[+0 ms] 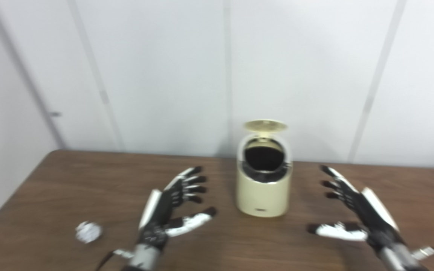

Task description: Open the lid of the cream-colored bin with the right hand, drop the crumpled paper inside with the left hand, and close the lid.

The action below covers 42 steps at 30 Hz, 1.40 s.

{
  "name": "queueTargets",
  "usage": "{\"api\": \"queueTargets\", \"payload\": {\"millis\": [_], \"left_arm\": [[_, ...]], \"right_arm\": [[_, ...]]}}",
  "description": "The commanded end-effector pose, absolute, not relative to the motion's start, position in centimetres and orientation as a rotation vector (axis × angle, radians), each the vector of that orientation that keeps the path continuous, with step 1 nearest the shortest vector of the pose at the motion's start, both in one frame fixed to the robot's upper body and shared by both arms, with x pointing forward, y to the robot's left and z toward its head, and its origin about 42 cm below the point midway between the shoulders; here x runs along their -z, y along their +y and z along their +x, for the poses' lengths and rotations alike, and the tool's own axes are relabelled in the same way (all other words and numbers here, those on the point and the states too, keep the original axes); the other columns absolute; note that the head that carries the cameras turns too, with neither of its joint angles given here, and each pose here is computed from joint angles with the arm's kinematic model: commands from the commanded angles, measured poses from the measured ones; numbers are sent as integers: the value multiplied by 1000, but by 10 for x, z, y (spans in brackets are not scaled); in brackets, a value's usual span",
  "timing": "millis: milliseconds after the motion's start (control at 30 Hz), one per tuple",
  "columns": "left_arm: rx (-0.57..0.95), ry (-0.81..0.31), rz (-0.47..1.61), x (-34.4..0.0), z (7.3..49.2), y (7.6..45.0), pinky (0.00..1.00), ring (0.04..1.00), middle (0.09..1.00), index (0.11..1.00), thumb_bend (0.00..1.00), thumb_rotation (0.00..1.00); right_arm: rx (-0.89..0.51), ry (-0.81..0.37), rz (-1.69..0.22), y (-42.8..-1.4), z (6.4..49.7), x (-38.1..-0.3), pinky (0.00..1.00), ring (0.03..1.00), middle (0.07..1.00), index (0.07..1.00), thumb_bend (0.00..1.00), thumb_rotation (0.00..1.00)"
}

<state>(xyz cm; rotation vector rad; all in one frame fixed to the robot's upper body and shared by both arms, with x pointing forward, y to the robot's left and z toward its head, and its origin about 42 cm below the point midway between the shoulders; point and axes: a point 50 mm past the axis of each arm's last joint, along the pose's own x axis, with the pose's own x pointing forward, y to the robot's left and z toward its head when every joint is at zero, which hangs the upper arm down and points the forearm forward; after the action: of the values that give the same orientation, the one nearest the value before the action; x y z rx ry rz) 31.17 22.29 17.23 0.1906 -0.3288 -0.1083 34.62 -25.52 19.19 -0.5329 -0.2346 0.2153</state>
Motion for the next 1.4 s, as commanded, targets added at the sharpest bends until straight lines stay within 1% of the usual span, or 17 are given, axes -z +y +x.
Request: {"api": "queueTargets", "payload": {"millis": [0, 67, 167, 300, 333, 400, 433, 500, 567, 633, 700, 767, 967, 1067, 1167, 1233, 1367], "left_arm": [[105, -403, 184, -190, 315, 212, 621, 715, 795, 866, 721, 200], [104, -407, 176, -188, 315, 206, 630, 717, 795, 868, 737, 203], [95, -413, 183, -186, 315, 201, 641, 717, 791, 864, 741, 194], [72, -421, 209, -189, 313, 204, 620, 727, 791, 863, 747, 187], [68, -415, 224, -191, 312, 207, 632, 731, 795, 864, 747, 198], [70, -403, 250, -196, 309, 214, 661, 729, 800, 867, 748, 208], [79, -400, 276, -200, 307, 220, 640, 720, 800, 868, 734, 185], [86, -390, 368, -211, 302, 235, 579, 707, 801, 866, 712, 165], [81, -376, 436, -222, 296, 248, 552, 701, 799, 856, 713, 164], [74, -367, 497, -234, 290, 261, 546, 689, 771, 778, 707, 109], [63, -360, 552, -244, 286, 271, 541, 679, 753, 746, 698, 82], [46, -352, 640, -256, 280, 285, 520, 652, 728, 713, 715, 45], [-6, -239, 961, -287, 265, 320, 525, 653, 729, 735, 768, 7], [-61, -177, 1152, -293, 259, 333, 540, 657, 721, 738, 793, 9], [-118, -132, 1350, -295, 255, 343, 526, 643, 709, 731, 819, 29], [-146, -116, 1432, -295, 254, 350, 503, 618, 692, 712, 852, 13], [-181, -48, 1552, -295, 252, 362, 492, 632, 688, 708, 872, 74]], "right_arm": [[-215, -324, -539, -264, 349, -212, 834, 910, 989, 967, 876, 213], [-213, -296, -531, -268, 348, -212, 866, 923, 995, 982, 856, 170], [-209, -267, -536, -270, 347, -214, 867, 925, 1000, 987, 839, 190], [-192, -271, -570, -269, 349, -215, 787, 901, 979, 970, 855, 286], [-191, -272, -573, -269, 350, -214, 763, 899, 971, 967, 864, 320], [-191, -272, -576, -269, 352, -214, 748, 896, 966, 965, 878, 353], [-192, -271, -576, -268, 352, -213, 745, 893, 966, 964, 892, 377], [-195, -269, -579, -268, 353, -213, 736, 888, 969, 962, 908, 405], [-197, -268, -577, -267, 354, -213, 727, 880, 971, 958, 922, 425], [-198, -271, -575, -267, 355, -213, 719, 878, 971, 954, 937, 446], [-197, -271, -576, -266, 356, -214, 709, 879, 970, 953, 944, 459], [-199, -271, -577, -266, 357, -214, 699, 876, 969, 949, 948, 462], [-208, -277, -586, -267, 359, -216, 648, 873, 975, 956, 945, 493], [-209, -278, -586, -269, 360, -215, 642, 875, 967, 951, 925, 468], [-215, -285, -592, -269, 361, -215, 662, 880, 964, 951, 906, 474], [-218, -286, -592, -268, 361, -216, 672, 881, 965, 951, 892, 461], [-221, -295, -589, -267, 361, -218, 660, 885, 973, 949, 882, 448]]}}
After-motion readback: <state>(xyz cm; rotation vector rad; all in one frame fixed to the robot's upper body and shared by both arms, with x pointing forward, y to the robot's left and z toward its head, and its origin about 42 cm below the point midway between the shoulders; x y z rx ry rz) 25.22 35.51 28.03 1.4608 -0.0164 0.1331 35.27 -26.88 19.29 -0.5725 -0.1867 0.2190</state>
